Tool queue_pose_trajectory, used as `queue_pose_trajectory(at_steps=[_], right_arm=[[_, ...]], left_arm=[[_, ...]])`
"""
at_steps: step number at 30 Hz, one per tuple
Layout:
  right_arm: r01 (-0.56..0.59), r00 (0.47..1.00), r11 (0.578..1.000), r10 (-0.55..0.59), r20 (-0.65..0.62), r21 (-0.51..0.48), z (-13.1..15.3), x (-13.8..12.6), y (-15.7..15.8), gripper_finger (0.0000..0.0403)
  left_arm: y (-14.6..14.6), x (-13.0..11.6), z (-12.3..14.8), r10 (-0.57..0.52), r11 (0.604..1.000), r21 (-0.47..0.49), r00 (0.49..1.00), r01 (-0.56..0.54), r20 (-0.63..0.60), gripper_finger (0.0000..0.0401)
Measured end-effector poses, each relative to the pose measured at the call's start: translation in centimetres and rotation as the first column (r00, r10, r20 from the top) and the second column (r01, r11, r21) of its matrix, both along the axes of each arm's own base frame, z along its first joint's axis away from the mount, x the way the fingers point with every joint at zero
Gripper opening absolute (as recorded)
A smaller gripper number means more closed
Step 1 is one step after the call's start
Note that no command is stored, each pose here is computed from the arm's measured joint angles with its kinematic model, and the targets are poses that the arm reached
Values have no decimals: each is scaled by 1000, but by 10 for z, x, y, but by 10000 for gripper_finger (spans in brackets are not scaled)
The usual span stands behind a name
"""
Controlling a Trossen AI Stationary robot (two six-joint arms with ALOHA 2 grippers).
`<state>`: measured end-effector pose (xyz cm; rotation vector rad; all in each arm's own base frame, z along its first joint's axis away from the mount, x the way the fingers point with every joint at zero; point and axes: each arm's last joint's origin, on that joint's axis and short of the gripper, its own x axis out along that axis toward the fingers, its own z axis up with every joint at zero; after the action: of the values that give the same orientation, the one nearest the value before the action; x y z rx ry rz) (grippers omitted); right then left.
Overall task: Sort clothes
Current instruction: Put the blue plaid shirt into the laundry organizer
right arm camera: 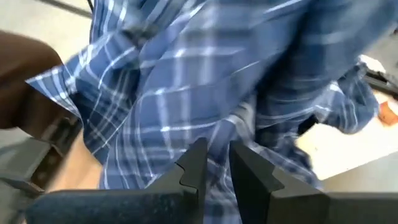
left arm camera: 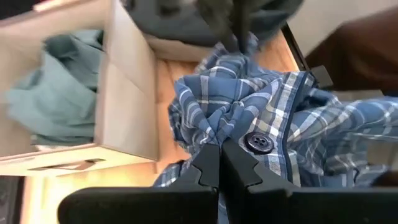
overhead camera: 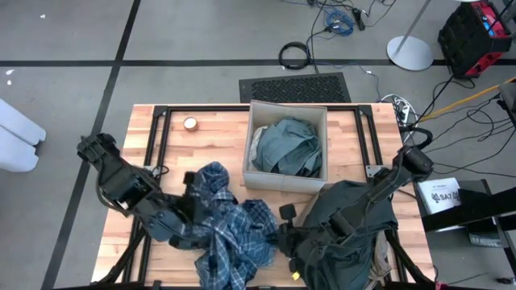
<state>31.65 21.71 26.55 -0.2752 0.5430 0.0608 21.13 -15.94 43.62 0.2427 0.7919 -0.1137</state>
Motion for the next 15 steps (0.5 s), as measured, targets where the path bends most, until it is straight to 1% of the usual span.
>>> queue_pose_trajectory(at_steps=[3, 6, 8, 11, 15], right_arm=[[-20, 1000, 997, 19, -3, -77, -10, 5, 3, 63], [34, 999, 989, -32, 14, -144, -13, 5, 3, 82], [68, 998, 985, -66, 20, -160, -10, 0, 3, 100], [126, 992, 983, -123, 38, -130, 4, -12, 3, 129], [169, 983, 986, -169, 71, 4, 36, -29, 5, 165]], left_arm=[[9, -10, 10, 18, 1000, -10, 999, -18, 45, 2], [18, -19, 18, 38, 999, -24, 996, -36, 83, 2], [23, -25, 23, 45, 999, -33, 994, -42, 103, 2], [31, -34, 29, 63, 998, -40, 989, -58, 134, 2], [38, -42, 35, 81, 996, -51, 982, -73, 169, 2]])
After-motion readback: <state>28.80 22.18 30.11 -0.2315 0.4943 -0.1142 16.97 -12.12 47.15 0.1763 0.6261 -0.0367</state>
